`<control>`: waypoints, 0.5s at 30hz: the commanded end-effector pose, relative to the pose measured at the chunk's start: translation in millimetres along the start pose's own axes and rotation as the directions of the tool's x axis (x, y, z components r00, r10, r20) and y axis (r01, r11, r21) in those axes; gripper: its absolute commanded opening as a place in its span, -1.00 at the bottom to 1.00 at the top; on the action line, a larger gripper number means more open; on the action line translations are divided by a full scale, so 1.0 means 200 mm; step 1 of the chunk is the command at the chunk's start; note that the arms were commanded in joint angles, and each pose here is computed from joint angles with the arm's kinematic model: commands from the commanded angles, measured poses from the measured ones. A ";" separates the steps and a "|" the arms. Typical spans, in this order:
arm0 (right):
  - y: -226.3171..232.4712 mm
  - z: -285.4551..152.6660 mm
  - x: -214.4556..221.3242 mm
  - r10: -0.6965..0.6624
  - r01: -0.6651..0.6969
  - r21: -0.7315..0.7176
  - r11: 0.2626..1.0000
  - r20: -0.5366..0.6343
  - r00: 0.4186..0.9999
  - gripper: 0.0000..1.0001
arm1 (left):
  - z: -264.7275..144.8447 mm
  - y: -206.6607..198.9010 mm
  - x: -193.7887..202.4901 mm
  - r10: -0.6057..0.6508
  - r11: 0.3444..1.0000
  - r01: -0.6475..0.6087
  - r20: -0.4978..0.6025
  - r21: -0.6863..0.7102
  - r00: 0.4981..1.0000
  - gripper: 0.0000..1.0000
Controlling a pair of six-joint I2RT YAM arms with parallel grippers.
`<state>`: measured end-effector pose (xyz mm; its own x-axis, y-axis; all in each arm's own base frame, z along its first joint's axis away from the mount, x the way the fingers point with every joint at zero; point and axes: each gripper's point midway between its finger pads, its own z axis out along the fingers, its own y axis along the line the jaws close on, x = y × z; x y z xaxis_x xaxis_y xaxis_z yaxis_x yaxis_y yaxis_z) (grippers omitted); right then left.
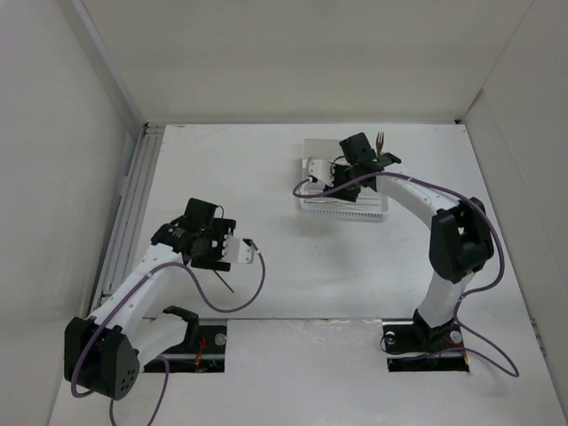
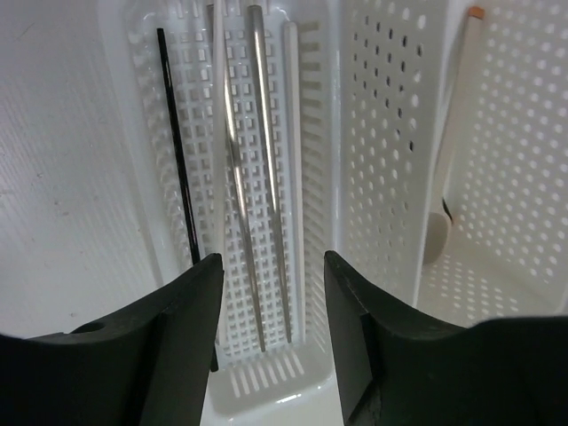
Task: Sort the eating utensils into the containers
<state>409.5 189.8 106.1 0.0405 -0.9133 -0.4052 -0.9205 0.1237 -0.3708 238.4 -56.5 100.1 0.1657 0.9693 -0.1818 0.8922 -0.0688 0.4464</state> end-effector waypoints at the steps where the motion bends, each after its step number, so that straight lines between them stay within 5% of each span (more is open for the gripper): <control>1: -0.16 -0.22 -0.14 -0.013 -0.007 0.177 0.984 0.113 0.994 0.09 | 0.05 -0.13 -0.02 0.310 0.938 -0.320 0.085 0.137 0.947 0.48; 5: -0.18 -0.42 -0.25 -0.043 -0.021 0.272 0.962 0.229 0.972 0.09 | 0.09 -0.10 -0.07 0.340 0.909 -0.365 0.149 0.200 0.929 0.42; 10: -0.18 -0.54 -0.29 -0.073 -0.040 0.345 0.938 0.308 0.948 0.09 | 0.10 -0.23 -0.03 0.331 0.805 -0.391 0.209 0.446 0.920 0.28; 15: -0.14 -0.54 -0.25 -0.064 -0.054 0.354 0.934 0.313 0.948 0.09 | 0.10 -0.24 0.01 0.364 0.763 -0.428 0.225 0.484 0.904 0.25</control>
<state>386.2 185.1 218.3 0.1929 -0.7862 -0.5871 -0.7448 0.2722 -0.6093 226.1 -59.3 53.6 0.5102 0.8453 -0.1585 0.8598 -0.5059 0.0693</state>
